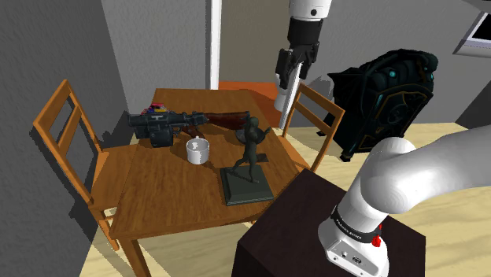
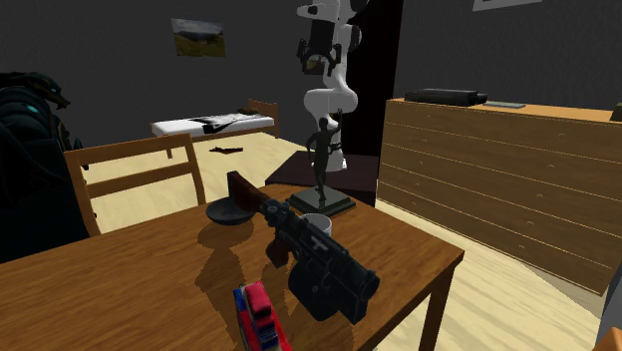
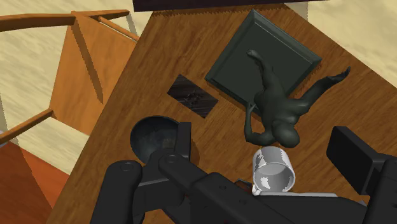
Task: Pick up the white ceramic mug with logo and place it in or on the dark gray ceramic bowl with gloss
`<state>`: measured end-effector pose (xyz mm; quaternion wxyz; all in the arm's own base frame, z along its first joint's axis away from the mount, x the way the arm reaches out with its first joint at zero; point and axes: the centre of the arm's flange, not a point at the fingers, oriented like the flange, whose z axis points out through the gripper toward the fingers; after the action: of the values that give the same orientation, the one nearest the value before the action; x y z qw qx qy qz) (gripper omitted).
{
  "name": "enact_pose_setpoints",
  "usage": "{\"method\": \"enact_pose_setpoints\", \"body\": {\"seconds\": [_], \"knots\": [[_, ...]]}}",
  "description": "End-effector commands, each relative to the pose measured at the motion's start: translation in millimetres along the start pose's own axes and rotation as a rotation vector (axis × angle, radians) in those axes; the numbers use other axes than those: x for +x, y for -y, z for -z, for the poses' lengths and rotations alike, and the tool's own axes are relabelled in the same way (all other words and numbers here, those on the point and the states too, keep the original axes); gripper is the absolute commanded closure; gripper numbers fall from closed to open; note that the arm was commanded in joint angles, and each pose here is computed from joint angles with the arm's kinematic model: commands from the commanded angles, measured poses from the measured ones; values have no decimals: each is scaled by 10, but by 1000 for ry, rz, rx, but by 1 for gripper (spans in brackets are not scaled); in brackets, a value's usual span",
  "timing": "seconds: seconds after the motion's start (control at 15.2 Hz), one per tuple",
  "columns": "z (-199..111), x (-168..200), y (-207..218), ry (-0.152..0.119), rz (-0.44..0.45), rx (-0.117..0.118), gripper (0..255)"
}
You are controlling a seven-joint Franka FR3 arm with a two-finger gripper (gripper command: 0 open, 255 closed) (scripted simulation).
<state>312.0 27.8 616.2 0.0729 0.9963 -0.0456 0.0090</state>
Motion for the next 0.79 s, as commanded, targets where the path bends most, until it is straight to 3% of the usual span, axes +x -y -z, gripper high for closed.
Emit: {"method": "enact_pose_setpoints", "body": {"seconds": [0.0,0.73], "knots": [[0,0,0,0,0,0,0],[-964,1006,479,31,32,22,0]]}}
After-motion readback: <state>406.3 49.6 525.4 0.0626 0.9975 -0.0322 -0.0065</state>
